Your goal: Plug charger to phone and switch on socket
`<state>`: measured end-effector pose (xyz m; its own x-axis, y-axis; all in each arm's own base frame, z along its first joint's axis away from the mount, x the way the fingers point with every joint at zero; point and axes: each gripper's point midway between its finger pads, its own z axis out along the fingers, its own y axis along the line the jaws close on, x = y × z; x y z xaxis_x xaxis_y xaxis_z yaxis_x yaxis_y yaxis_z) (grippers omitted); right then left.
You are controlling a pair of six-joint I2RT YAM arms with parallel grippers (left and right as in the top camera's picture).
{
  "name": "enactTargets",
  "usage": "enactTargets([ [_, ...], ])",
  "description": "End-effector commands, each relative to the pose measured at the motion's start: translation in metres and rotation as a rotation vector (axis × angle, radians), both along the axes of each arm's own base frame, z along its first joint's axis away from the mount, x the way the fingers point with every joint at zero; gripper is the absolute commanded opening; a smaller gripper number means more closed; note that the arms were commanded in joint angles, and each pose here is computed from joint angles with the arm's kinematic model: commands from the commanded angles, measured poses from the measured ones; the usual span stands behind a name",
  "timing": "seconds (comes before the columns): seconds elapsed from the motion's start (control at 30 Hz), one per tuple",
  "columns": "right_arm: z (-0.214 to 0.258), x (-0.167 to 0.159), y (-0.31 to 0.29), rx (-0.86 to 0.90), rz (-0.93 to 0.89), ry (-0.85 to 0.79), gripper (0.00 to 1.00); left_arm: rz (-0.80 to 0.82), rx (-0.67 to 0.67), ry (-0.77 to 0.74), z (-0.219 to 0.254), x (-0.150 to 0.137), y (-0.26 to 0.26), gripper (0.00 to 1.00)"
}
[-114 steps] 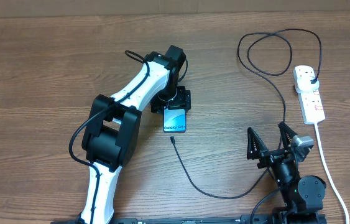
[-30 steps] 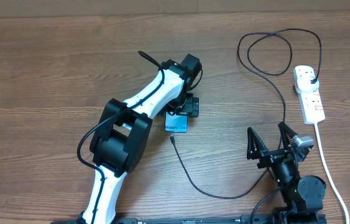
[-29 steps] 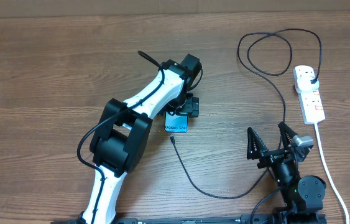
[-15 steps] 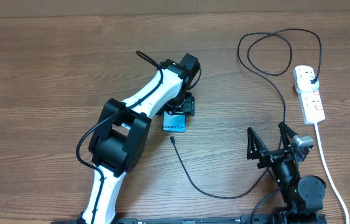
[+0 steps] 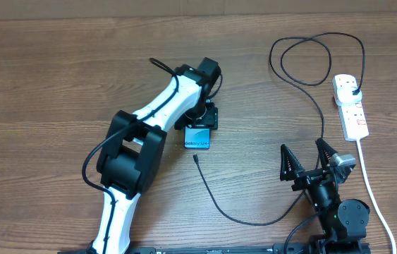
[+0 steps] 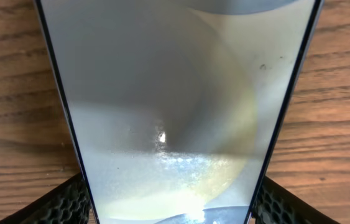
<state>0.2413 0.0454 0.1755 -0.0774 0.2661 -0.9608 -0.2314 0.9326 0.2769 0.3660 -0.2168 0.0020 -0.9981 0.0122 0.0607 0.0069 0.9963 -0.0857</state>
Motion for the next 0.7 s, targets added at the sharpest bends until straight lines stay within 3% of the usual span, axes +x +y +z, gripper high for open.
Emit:
enactTargets([
  [0.0, -0.002, 0.000, 0.001, -0.007, 0.005, -0.006, 1.00, -0.020, -0.070, 0.121, -0.034, -0.013, 0.011, 0.67],
  [0.4, -0.002, 0.000, 0.001, -0.007, 0.005, -0.006, 1.00, -0.066, -0.485, 0.234, -0.004, -0.016, 0.001, 0.70],
  [0.67, -0.001, 0.001, -0.003, -0.008, -0.019, -0.010, 1.00, -0.050, -0.666, 0.266, 0.017, -0.016, 0.004, 0.71],
])
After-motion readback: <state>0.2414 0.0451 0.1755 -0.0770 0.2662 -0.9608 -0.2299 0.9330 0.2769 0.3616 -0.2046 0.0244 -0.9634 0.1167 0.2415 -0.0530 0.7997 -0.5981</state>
